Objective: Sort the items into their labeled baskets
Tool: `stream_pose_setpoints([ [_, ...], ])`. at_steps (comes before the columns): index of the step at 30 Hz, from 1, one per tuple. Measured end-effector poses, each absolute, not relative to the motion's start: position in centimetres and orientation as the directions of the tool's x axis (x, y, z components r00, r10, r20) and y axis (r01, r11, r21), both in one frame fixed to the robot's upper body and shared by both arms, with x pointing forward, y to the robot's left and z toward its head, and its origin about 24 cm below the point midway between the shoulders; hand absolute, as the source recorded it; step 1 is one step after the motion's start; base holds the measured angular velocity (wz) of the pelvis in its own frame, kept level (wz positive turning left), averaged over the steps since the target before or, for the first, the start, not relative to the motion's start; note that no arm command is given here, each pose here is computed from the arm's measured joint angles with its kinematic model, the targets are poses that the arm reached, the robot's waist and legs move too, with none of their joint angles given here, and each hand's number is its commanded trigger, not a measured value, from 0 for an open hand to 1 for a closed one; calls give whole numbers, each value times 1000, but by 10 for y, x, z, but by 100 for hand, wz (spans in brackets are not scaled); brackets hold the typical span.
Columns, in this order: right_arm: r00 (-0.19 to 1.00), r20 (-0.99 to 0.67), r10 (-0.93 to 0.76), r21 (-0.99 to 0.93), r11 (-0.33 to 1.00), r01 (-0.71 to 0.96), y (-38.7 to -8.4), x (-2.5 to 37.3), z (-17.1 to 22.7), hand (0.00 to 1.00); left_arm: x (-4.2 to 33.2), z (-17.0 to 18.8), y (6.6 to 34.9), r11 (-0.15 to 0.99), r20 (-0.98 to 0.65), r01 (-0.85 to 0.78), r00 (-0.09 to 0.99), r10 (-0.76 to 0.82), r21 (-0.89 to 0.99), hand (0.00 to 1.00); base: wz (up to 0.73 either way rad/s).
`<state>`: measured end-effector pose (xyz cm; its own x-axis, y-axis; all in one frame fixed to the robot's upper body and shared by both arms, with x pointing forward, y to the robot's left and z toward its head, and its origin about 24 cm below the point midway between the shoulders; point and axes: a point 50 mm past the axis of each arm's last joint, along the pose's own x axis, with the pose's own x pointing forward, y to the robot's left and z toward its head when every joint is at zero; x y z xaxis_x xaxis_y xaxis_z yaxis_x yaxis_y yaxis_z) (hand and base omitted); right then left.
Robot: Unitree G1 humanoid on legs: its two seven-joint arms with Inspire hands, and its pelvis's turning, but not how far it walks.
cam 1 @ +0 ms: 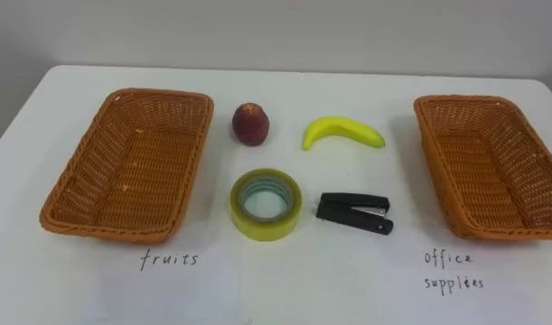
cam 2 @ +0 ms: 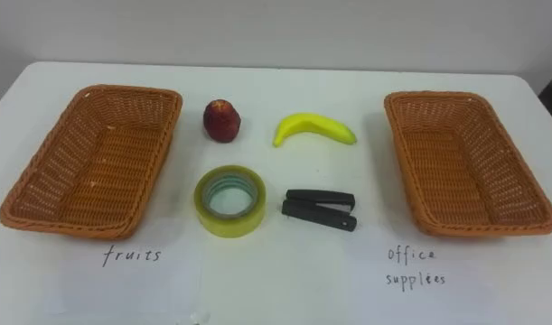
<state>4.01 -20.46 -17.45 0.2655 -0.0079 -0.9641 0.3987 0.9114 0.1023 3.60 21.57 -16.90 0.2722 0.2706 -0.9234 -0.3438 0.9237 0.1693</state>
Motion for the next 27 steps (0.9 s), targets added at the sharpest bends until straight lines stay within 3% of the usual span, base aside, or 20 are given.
stream_pose_setpoints([
  [27, 250, -968, -34, 79, 901, 427, -207, 33, -175, 0, 34, -169, 215, 928, -928, -343, 275, 251, 149, 0, 0],
])
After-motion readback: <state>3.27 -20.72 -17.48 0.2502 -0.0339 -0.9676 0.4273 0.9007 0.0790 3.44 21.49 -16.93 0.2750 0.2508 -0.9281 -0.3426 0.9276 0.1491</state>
